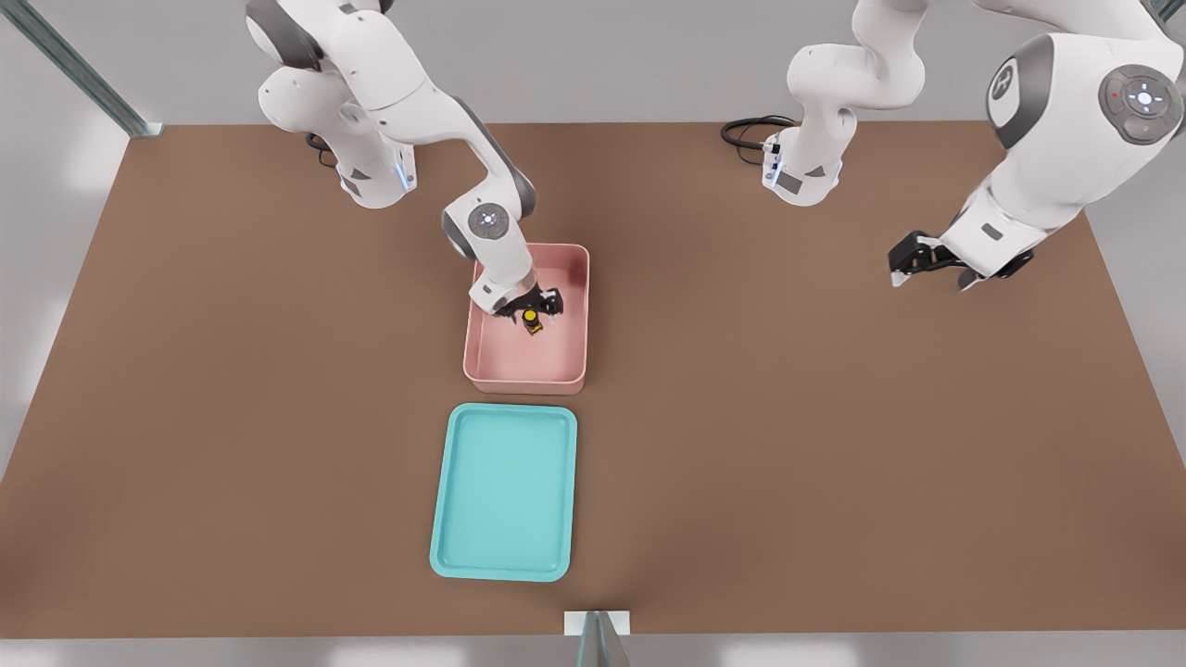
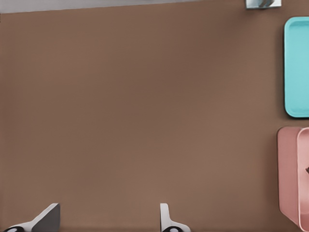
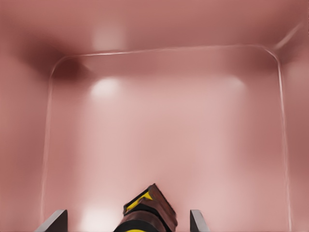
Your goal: The left arm remains still, and the right arm places the button from the box into the tray
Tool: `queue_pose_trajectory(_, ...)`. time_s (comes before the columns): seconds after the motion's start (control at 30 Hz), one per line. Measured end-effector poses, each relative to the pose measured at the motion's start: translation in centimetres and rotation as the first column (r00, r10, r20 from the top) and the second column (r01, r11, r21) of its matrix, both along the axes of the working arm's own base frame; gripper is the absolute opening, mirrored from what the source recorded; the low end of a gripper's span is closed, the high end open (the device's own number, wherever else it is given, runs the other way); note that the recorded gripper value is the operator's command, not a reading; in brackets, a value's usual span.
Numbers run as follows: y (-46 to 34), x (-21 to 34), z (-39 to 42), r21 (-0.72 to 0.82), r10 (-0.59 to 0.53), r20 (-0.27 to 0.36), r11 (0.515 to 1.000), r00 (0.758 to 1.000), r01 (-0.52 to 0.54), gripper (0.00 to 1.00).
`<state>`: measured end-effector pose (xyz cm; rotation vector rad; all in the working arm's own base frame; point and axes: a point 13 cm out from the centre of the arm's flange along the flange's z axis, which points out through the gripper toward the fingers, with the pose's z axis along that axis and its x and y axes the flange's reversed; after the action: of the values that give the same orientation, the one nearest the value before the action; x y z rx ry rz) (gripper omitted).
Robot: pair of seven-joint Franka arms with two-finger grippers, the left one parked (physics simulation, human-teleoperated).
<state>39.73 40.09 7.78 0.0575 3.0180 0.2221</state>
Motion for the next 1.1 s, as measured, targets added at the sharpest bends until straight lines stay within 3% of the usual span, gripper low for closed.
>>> queue_pose_trajectory(0.17, -0.5, -0.5, -1.4, -0.009, -0.02, -0.008, 1.0, 1.0, 0.019, 0.94)
queue_pose_trajectory(0.2, -0.5, -0.6, -1.5, -0.009, -0.021, -0.008, 1.0, 1.0, 0.021, 0.88)
queue_pose_trajectory(0.23, -0.5, -0.5, -1.6, -0.01, -0.021, -0.007, 1.0, 1.0, 0.021, 0.64)
queue_pose_trajectory(0.27, -0.5, -0.5, -1.6, -0.008, -0.022, -0.004, 1.0, 1.0, 0.022, 0.57)
queue_pose_trajectory(0.37, -0.2, -0.2, -1.5, -0.004, -0.027, 0.001, 1.0, 1.0, 0.027, 0.46)
queue_pose_trajectory(0.6, 2.6, 3.9, 2.7, 0.052, -0.06, 0.046, 0.997, 0.997, 0.057, 0.45)
queue_pose_trajectory(0.87, 1.6, 19.7, 11.9, 0.117, -0.187, 0.112, 0.978, 0.976, 0.174, 0.45)
queue_pose_trajectory(1.07, -2.1, 32.4, 3.7, 0.106, -0.236, 0.089, 0.968, 0.968, 0.227, 0.46)
queue_pose_trajectory(1.1, -2.1, 33.3, 2.2, 0.108, -0.226, 0.088, 0.97, 0.97, 0.216, 0.55)
